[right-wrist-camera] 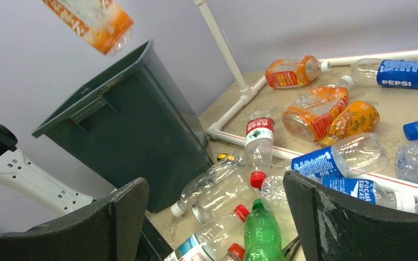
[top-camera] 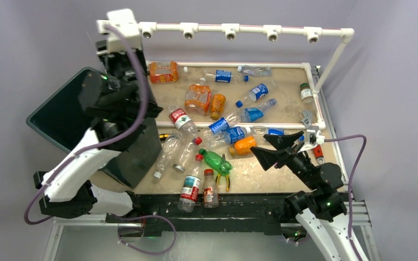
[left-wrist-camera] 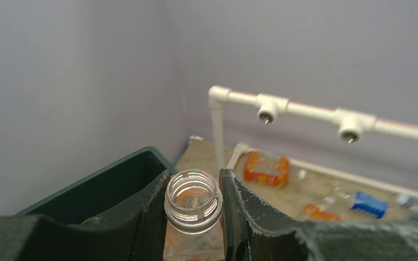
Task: Put the plastic bottles in the bin
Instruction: Place the plastic bottle in the trash bin.
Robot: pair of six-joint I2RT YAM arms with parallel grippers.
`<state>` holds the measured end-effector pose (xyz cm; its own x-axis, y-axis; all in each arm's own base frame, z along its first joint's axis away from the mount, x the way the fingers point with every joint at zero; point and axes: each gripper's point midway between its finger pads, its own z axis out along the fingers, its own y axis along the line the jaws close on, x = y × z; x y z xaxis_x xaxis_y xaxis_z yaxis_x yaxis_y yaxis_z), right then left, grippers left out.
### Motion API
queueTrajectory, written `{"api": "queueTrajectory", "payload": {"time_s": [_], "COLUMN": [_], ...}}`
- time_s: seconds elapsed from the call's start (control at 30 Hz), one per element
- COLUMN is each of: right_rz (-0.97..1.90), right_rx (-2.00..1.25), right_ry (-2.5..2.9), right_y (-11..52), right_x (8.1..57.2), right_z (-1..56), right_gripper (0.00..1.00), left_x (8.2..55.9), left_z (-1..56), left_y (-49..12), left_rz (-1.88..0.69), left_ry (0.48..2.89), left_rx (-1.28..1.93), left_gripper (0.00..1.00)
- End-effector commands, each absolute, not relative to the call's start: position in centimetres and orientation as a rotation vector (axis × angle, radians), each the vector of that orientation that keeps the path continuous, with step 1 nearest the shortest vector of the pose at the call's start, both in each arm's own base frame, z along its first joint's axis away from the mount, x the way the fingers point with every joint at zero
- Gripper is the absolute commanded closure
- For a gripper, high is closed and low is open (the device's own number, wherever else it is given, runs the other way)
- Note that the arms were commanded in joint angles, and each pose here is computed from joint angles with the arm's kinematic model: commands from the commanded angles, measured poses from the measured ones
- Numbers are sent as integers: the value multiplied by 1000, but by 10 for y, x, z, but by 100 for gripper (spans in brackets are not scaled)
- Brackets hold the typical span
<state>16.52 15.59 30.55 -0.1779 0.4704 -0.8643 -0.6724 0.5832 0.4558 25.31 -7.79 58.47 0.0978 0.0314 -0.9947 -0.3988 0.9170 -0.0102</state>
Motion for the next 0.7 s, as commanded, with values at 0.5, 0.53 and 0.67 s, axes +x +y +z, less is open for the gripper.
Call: {"api": "queueTrajectory", "payload": {"time_s": [0.5,0.53,0.67], "right_rz": [1109,1107,1091], "right_rx": [-159,-158,-162], "right_ry": [1424,1427,1427], "right_y": [165,165,163], "right_x": [168,168,168], "right_z": [301,301,303], "right_gripper": [1,1,1], "left_x": [279,292,306], "left_z": [508,492,479], "left_y": [-14,-13,-11], "left_rz": [706,698,624], "left_ry": [1588,1636,1657], "left_rx": [-266,-251,-275], "left_gripper": [100,100,91]}}
